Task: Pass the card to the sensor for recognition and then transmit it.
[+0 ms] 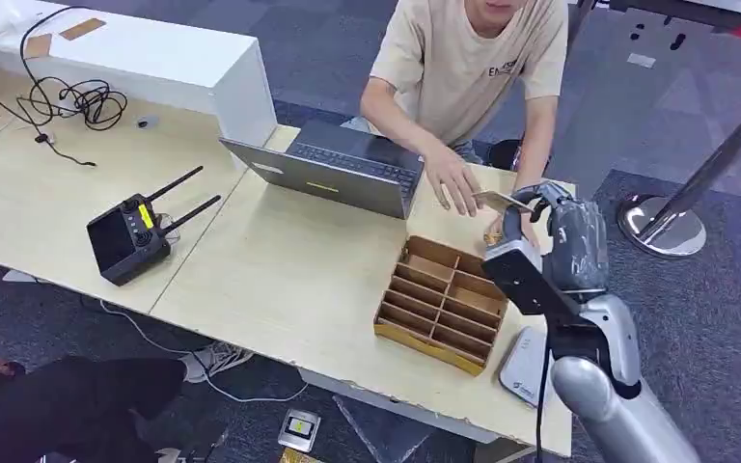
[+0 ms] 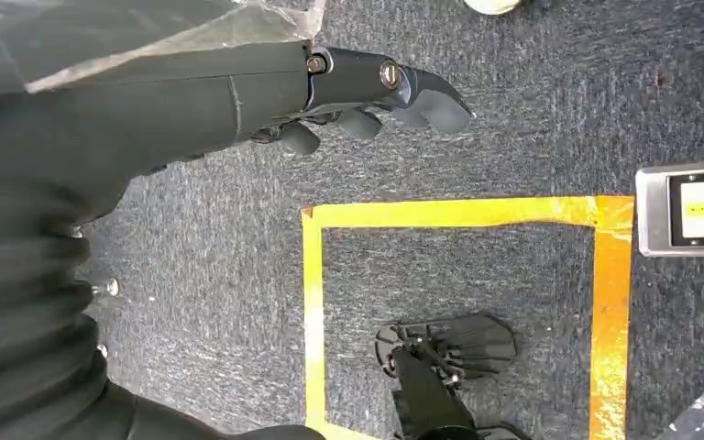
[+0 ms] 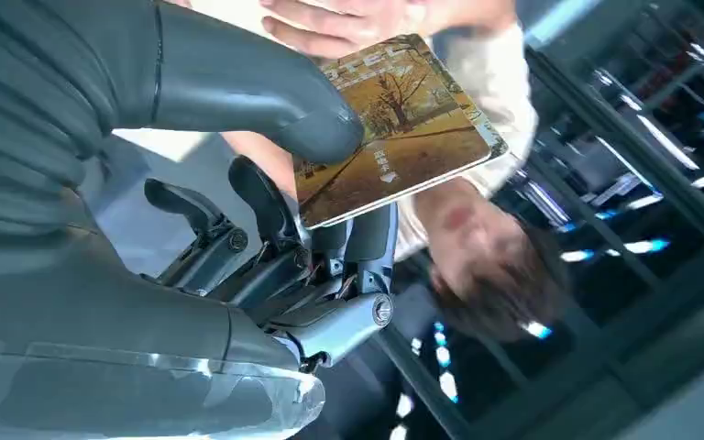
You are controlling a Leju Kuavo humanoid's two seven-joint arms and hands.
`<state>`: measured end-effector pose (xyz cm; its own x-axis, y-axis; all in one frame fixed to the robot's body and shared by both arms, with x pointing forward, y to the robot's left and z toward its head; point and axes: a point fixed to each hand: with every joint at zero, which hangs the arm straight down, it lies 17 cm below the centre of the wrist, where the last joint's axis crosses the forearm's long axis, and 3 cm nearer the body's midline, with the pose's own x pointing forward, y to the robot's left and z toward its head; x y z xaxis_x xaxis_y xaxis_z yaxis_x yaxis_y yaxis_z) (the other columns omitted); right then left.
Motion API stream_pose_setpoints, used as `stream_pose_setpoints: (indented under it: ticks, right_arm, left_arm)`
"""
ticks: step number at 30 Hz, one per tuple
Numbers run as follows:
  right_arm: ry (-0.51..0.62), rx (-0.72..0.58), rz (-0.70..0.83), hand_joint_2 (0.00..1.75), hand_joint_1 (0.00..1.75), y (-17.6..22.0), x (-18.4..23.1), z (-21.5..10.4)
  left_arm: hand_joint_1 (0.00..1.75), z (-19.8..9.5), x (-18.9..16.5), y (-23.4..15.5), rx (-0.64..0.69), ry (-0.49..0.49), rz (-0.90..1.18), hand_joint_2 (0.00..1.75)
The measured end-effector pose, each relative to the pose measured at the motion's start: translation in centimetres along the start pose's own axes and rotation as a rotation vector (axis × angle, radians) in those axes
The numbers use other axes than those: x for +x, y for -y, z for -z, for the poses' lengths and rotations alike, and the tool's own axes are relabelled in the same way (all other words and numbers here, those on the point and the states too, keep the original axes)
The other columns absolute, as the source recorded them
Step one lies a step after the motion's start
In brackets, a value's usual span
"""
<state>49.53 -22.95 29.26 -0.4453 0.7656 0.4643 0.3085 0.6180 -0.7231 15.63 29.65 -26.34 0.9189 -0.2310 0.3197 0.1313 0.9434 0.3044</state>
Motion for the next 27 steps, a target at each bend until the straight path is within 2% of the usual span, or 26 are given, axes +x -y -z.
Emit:
stream_pose_setpoints:
  ticks: [9,10,18,22,27]
  right_arm:
    - [0.148,-0.046,-0.053,1.75,1.75,4.5,4.6,6.4]
    - [0.161,-0.052,-0.07,1.75,1.75,4.8,4.9,7.0]
    - [0.21,-0.047,-0.219,1.75,1.75,5.5,5.6,11.7]
    - [0.195,-0.015,-0.274,1.75,1.75,4.5,4.4,13.7]
    - [0.138,0.072,-0.351,1.75,1.75,1.9,1.2,14.6]
  left_arm:
    - [0.0,0.1,1.4,0.3,-0.014,0.016,0.024,1.75]
    - [0.0,0.1,1.6,0.4,-0.018,0.02,0.026,0.0]
    - [0.0,0.0,3.0,1.0,-0.036,0.033,0.045,0.0]
    - [0.0,-0.1,3.9,1.4,-0.044,0.048,0.053,0.0]
    - [0.0,-0.1,4.3,1.7,-0.05,0.047,0.064,0.0]
